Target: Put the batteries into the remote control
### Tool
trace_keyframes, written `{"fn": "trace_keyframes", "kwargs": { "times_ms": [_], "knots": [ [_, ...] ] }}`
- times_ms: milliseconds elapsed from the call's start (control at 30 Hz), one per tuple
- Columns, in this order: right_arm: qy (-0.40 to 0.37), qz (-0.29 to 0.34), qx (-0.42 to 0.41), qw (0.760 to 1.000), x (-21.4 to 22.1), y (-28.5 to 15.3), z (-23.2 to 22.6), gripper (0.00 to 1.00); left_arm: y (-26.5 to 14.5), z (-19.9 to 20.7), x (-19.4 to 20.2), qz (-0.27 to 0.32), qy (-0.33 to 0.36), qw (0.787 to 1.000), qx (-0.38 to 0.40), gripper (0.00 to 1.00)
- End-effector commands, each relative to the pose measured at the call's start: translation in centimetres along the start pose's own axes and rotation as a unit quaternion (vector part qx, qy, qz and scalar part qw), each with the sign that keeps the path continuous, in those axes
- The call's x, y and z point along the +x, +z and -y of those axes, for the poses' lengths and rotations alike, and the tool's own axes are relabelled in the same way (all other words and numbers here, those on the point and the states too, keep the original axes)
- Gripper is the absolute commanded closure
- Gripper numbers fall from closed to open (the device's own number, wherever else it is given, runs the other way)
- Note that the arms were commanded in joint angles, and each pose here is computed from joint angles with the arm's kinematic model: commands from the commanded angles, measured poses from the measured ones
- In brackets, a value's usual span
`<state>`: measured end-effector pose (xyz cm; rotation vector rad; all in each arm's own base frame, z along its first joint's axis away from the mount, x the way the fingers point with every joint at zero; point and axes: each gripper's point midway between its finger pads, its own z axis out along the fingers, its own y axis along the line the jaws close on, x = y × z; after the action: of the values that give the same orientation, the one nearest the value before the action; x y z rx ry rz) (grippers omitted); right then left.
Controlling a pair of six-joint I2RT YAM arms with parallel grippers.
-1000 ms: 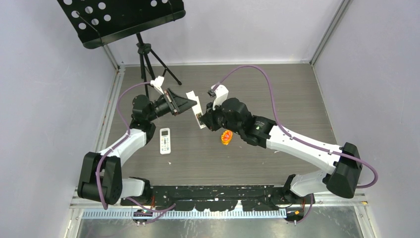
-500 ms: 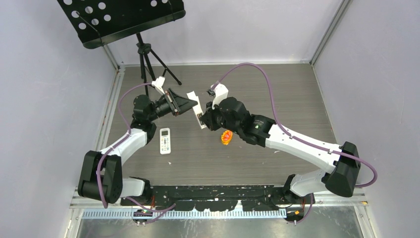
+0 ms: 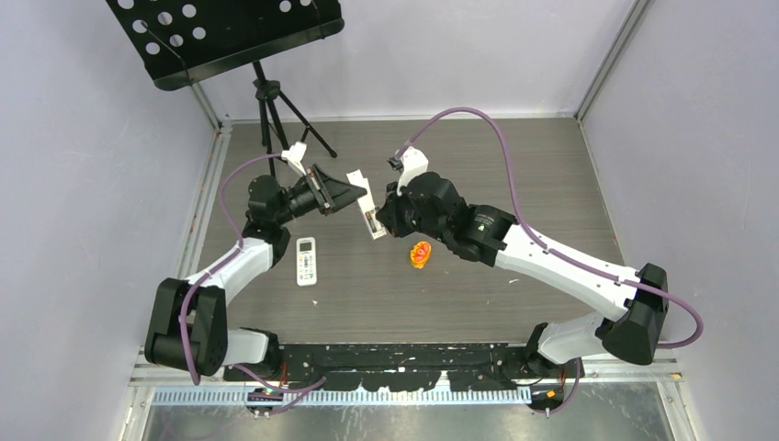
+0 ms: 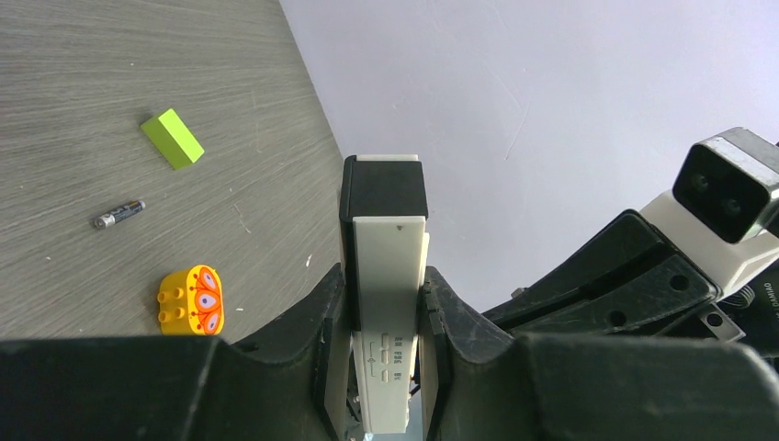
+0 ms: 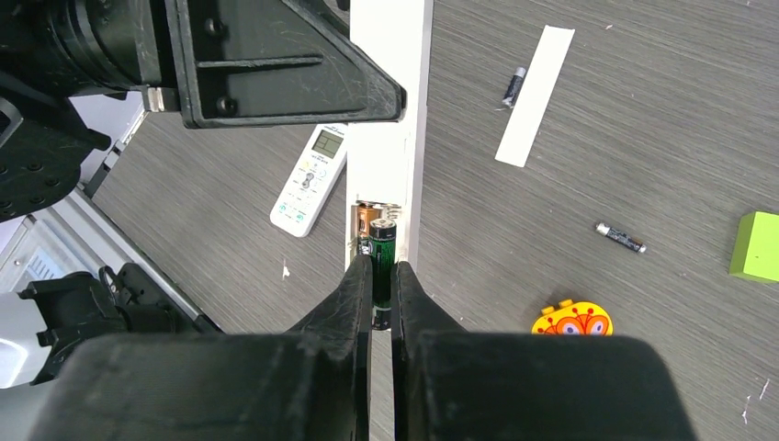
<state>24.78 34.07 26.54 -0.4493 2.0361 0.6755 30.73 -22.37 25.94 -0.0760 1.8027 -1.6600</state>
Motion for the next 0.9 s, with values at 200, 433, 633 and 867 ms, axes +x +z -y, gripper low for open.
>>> {"fn": "trace_keyframes", "kwargs": {
  "times_ms": [200, 433, 633, 867],
  "knots": [
    [-0.008, -0.011, -0.009, 1.000, -0.2, 0.0, -0.6, 0.91, 0.2, 0.9, -0.7, 0.009, 0.019, 1.000, 0.011, 1.00],
    [-0.008, -0.023, -0.015, 1.000, 0.5, 1.0, -0.9, 0.90, 0.1, 1.2, -0.8, 0.009, 0.021, 1.000, 0.014, 1.00],
    [-0.006, -0.023, 0.005, 1.000, 0.6, 1.4, -0.3, 0.76, 0.1, 1.2, -0.7, 0.008, 0.017, 1.000, 0.015, 1.00],
    [0.005, -0.013, 0.003, 1.000, 0.0, 0.9, -0.5, 0.66, 0.2, 1.1, -0.8, 0.008, 0.005, 1.000, 0.013, 1.00]
  ]
}}
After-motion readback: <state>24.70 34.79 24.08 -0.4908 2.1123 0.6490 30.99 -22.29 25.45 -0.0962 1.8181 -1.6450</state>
